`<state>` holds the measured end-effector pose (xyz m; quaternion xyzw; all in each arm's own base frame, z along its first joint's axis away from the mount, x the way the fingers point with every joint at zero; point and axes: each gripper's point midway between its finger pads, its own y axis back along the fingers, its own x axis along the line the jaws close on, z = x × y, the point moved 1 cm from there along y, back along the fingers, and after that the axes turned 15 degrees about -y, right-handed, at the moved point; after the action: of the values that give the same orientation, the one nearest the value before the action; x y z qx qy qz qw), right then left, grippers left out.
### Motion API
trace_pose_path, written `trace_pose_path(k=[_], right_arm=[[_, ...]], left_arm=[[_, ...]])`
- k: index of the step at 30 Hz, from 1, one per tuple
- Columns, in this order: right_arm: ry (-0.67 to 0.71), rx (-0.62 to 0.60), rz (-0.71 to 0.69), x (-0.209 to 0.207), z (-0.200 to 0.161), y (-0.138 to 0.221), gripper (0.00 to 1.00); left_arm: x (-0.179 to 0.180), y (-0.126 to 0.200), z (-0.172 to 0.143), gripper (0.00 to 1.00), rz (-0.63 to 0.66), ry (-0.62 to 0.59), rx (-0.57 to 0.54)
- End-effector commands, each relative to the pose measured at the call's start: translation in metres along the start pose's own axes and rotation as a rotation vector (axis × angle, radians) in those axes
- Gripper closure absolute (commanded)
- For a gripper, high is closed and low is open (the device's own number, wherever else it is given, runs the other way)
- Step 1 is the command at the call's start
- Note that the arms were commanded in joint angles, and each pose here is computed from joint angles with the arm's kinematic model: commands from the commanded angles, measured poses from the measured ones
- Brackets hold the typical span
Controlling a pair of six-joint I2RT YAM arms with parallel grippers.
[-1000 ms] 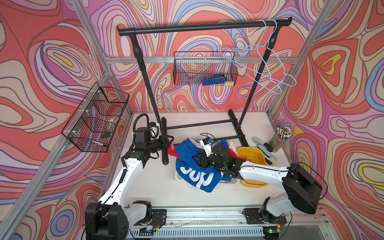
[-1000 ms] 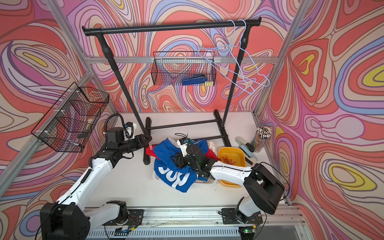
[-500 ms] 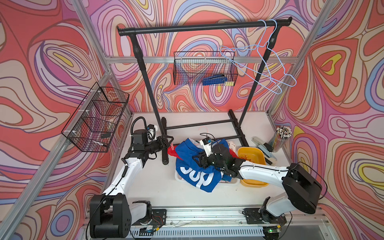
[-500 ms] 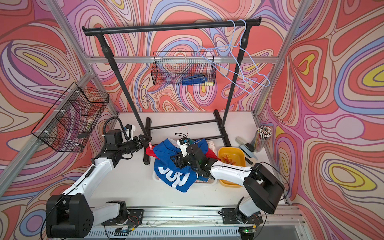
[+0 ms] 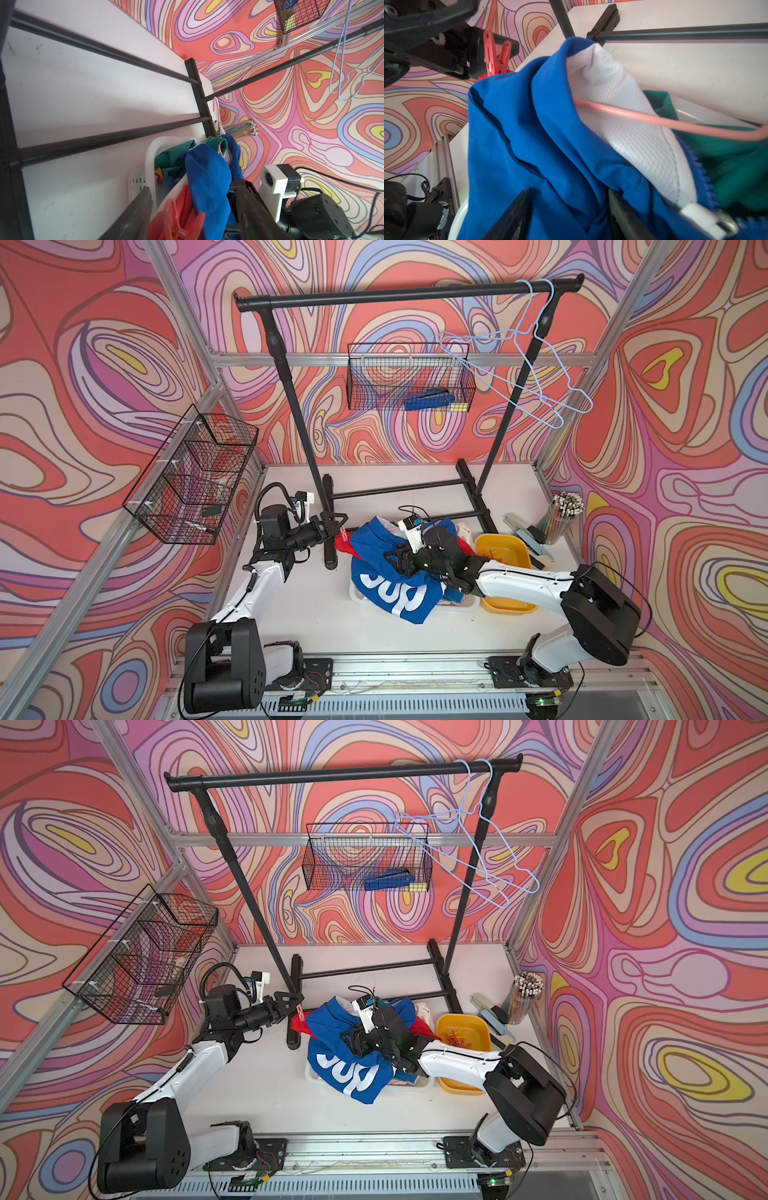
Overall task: Remove the clothespins securing jackets to the hanger
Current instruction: Remove the clothespin from the hanger.
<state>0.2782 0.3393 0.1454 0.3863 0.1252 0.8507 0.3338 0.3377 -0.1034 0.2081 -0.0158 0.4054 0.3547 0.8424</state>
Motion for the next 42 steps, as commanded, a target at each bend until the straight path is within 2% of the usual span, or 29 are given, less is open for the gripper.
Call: trace_pose_path(k=[1,6,12,16,25,42], right_arm=[[-0.073,0.316,-0.145,-0.049,-0.090,-0.002,0.39],[-0.078,0.313,-0.132,-0.048,-0.089,-0.001,0.39],[-0.082,0.315,-0.116,-0.047,-0.088,0.000,0.39],[-0.081,0.319,-0.108,-0.045,-0.087,-0.001,0.39],[-0.084,0.319,-0.106,-0.045,-0.087,0.000,0.39],[-0.084,0.322,-0.098,-0.044,-0.087,0.000,0.39]], left_arm=[[-0.004,0.000,0.010,0.37,-0.039,-0.033,-0.016],[-0.002,-0.003,0.010,0.45,-0.059,-0.014,-0.009],[-0.001,-0.002,0.006,0.46,-0.048,-0.014,0.007],[0.002,-0.004,0.003,0.53,-0.048,-0.001,0.021],[0.005,-0.006,-0.002,0.60,-0.026,0.011,0.043],[0.000,-0.008,-0.002,0.85,-0.032,0.016,0.031]])
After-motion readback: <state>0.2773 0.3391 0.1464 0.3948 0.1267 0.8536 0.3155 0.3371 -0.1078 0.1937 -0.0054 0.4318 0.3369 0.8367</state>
